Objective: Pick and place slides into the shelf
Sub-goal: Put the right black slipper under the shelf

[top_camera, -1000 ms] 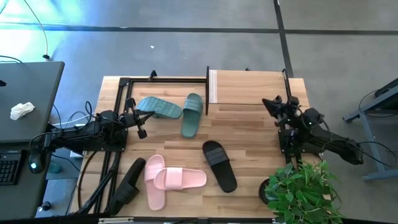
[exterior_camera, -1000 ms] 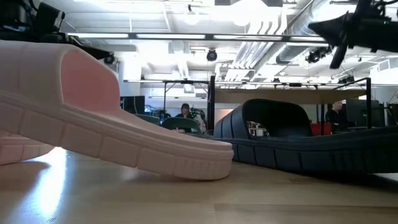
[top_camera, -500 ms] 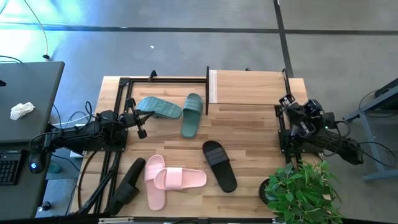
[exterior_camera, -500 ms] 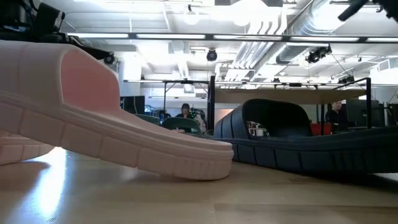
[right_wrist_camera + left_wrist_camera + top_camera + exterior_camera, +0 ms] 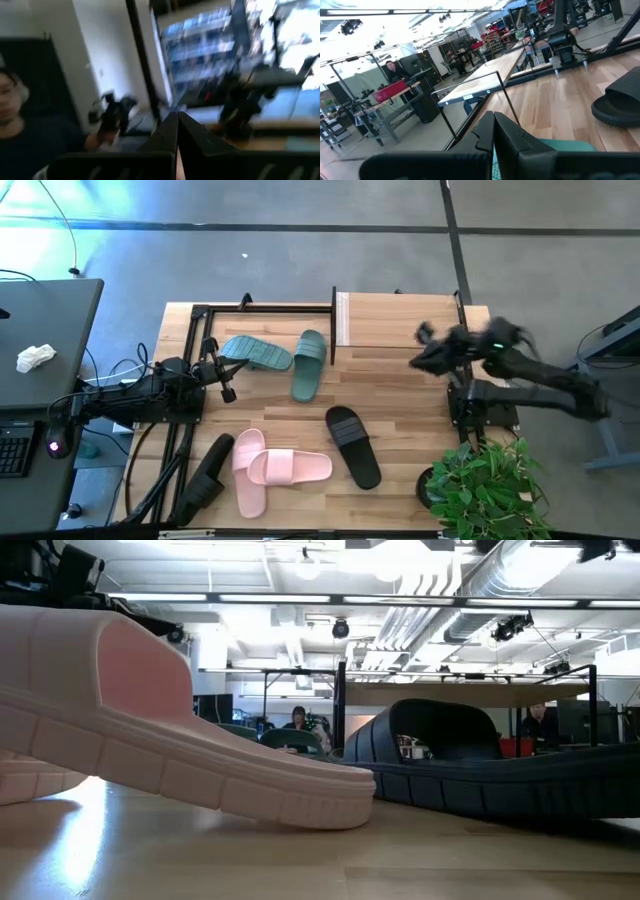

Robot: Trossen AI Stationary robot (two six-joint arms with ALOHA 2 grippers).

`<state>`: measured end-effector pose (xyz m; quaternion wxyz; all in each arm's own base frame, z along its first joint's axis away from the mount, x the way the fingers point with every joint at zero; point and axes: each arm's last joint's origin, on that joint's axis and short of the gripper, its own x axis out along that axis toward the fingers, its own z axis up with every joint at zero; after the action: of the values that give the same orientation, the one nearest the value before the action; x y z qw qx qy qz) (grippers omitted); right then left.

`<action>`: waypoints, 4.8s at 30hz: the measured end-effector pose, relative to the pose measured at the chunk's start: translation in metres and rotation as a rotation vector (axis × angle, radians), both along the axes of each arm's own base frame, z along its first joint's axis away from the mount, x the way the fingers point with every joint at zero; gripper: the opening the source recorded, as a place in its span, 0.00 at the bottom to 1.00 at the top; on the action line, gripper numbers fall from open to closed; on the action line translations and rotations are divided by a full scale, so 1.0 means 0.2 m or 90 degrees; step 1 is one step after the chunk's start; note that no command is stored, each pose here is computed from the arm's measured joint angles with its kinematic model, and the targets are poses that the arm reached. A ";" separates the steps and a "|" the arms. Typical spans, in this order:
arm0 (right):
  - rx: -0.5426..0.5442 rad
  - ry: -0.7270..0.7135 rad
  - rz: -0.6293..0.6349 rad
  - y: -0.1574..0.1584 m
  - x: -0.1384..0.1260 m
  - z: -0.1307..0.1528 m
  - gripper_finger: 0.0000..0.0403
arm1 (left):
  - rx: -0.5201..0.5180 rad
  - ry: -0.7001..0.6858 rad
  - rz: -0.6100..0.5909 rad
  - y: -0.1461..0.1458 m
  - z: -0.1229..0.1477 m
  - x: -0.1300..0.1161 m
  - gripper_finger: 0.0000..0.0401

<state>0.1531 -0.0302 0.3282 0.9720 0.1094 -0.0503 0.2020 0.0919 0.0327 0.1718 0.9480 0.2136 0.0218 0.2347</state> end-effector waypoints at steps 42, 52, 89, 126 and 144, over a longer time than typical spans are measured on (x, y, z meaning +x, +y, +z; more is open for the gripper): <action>-0.537 0.786 -0.057 0.73 0.99 -0.47 0.07 | -0.001 0.014 0.000 0.00 -0.01 0.00 0.00; -0.596 0.796 -0.114 0.82 0.98 -0.47 0.44 | -0.001 0.013 0.000 0.00 -0.01 0.00 0.00; -0.677 0.861 -0.321 0.95 0.98 -0.79 0.19 | -0.001 0.014 0.000 0.00 -0.01 0.00 0.00; -0.692 0.995 -0.675 0.65 0.77 -0.72 0.00 | -0.002 0.015 0.000 0.00 -0.01 0.00 0.00; -0.619 0.974 -0.854 0.38 0.34 -1.07 0.00 | -0.002 0.015 -0.002 0.00 -0.01 0.00 0.00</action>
<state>0.2212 0.0463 0.1147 0.5989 -0.2350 0.5939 -0.4830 0.0922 0.0327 0.1696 0.9484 0.2152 0.0332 0.2304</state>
